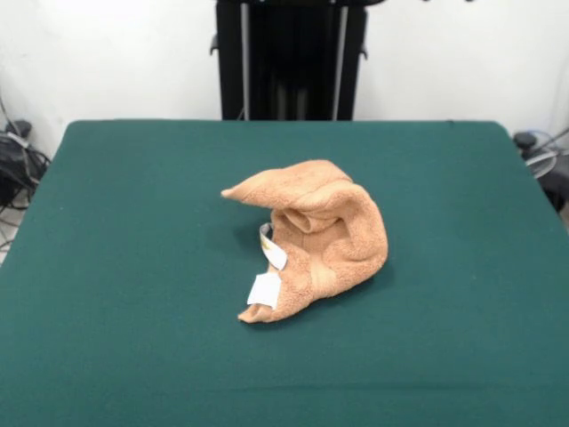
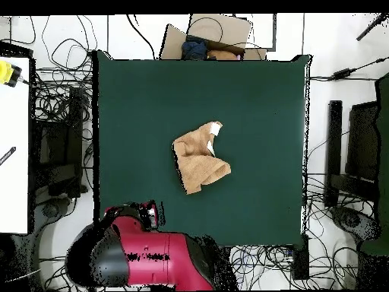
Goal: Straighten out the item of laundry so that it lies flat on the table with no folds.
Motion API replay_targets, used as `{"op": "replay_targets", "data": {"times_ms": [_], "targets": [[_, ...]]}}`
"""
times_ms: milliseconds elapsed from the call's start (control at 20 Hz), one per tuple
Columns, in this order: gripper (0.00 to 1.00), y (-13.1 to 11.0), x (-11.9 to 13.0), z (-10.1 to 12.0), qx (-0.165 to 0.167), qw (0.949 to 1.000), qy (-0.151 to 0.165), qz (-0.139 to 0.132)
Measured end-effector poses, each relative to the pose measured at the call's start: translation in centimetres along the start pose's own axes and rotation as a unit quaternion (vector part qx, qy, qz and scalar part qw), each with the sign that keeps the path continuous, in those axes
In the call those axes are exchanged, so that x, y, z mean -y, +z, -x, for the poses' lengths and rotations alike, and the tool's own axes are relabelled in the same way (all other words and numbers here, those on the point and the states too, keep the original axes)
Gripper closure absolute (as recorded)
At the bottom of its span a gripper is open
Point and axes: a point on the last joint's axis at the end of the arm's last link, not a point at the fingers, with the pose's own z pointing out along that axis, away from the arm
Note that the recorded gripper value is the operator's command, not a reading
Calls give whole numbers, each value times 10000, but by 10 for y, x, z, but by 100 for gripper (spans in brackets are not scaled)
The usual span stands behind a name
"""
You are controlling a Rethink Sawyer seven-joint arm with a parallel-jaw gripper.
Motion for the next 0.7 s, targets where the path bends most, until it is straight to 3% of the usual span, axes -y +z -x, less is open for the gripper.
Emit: {"op": "replay_targets", "data": {"times_ms": [700], "targets": [[0, -2, 1, 6, 59, 10000, -5, -14]]}}
